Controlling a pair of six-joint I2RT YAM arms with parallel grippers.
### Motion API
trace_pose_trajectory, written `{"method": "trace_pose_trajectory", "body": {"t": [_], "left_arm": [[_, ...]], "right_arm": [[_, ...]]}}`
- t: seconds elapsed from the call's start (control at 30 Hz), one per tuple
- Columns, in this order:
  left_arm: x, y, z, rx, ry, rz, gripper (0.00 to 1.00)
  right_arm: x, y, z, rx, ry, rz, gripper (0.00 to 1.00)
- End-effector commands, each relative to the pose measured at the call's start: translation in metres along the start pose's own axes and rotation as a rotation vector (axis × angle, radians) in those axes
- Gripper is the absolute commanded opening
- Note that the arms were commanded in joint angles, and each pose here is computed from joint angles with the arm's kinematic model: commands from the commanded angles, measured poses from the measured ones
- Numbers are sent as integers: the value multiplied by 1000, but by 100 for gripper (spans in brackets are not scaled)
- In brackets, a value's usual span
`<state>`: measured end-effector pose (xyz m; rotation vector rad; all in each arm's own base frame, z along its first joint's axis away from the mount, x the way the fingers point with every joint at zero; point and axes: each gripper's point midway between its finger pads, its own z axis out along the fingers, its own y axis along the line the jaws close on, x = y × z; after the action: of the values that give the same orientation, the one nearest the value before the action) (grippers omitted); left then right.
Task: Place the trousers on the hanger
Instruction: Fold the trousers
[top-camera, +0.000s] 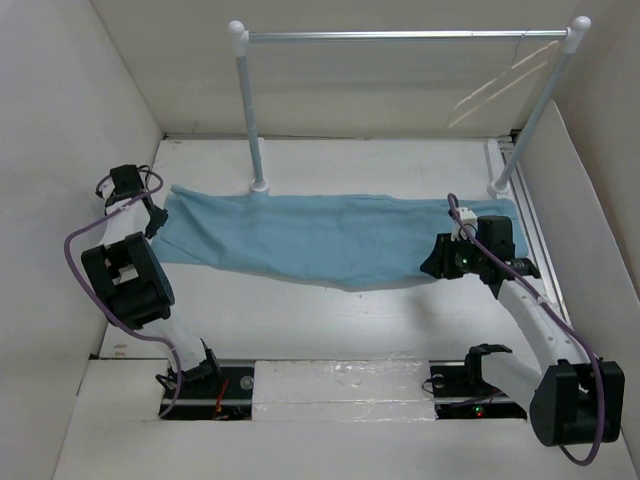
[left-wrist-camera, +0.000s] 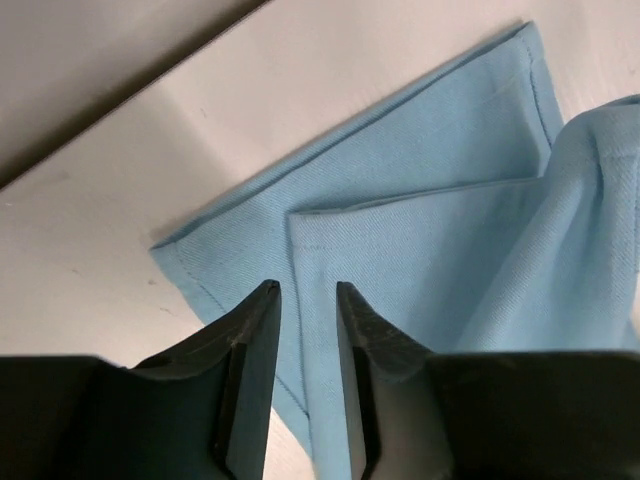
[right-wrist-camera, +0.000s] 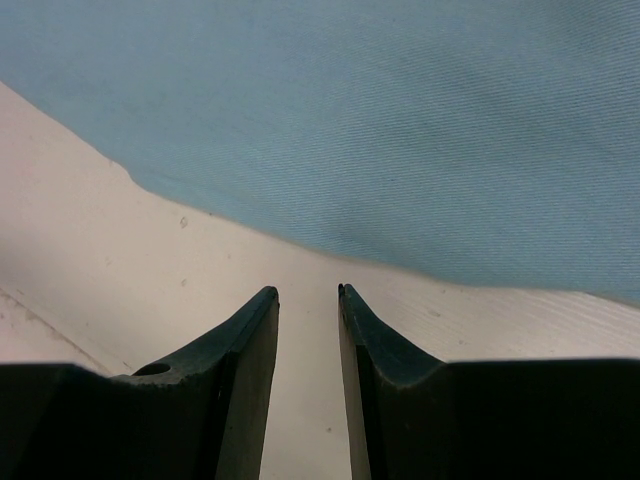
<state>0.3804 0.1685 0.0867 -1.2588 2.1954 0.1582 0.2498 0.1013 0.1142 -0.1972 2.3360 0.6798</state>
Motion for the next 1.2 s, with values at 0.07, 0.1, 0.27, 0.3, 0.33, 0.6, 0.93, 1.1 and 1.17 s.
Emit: {"method": "trace_pose_trajectory", "body": {"t": [0.07,0.1,0.27,0.3,0.33,0.6,0.93,1.1,1.17], "left_arm": [[23,-4,14,30,106,37,36],[23,-5,15,36,103,38,38],[25,-13,23,66,121,26,38],[25,-14,25,68,123,23,38],[24,-17,26,74,122,20,38],[28,-15,38,60,129,9,26],[27,-10,43,28,122,16,0],[14,-9,30,16,82,16,0],[3,-9,19,13,48,19,0]], "right_arm": [[-23,13,-2,-36,-52,-63,36],[-22,15,-2,-40,-50,-72,36],[-17,14,0,-31,-37,-71,37],[-16,16,1,-37,-30,-74,37],[-15,16,1,-34,-29,-72,36],[-9,26,3,-49,-15,-84,36],[-12,28,1,-46,-16,-87,37],[-16,31,0,-53,-22,-101,36],[-17,32,1,-56,-21,-102,37]]}}
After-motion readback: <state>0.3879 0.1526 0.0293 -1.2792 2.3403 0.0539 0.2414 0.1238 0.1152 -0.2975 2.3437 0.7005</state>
